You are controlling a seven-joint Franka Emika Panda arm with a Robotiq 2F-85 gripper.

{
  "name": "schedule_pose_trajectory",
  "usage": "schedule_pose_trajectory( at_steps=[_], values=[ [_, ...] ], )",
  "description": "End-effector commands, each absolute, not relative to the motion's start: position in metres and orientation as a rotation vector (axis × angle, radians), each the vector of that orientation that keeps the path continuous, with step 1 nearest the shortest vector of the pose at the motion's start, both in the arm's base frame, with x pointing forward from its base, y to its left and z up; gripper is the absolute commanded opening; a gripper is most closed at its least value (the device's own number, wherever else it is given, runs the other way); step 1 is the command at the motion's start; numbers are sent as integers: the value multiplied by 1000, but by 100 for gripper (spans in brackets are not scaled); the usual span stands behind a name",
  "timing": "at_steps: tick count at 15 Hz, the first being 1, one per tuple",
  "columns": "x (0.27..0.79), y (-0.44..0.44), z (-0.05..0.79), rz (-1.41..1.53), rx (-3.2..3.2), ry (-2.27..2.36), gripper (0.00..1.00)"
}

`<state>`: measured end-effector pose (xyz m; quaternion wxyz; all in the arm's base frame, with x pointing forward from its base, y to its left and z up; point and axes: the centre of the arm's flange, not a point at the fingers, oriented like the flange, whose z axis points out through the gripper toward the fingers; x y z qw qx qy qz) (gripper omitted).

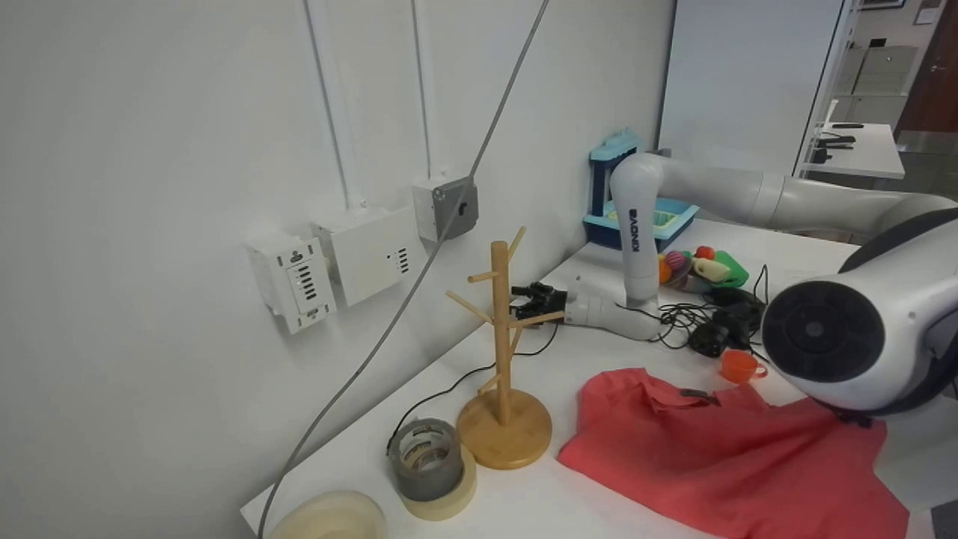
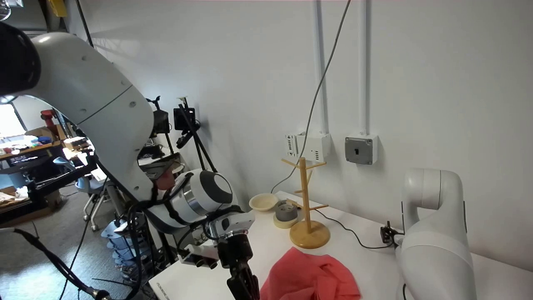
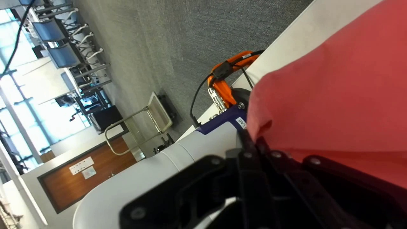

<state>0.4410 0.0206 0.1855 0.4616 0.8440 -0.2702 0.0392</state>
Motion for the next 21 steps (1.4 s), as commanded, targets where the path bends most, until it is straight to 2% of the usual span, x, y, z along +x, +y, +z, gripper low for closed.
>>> schedule_pose_trajectory(
  at_steps=[1, 3, 10, 16, 21],
  values=[
    [444, 13, 170, 98, 2018, -710, 30],
    [440, 16, 166, 104, 2025, -725, 42],
    [451, 39, 188, 227, 2190, -814, 97],
    [481, 50, 226, 411, 2510, -822, 100],
    [488, 57, 222, 406, 2475, -854, 100]
  ],
)
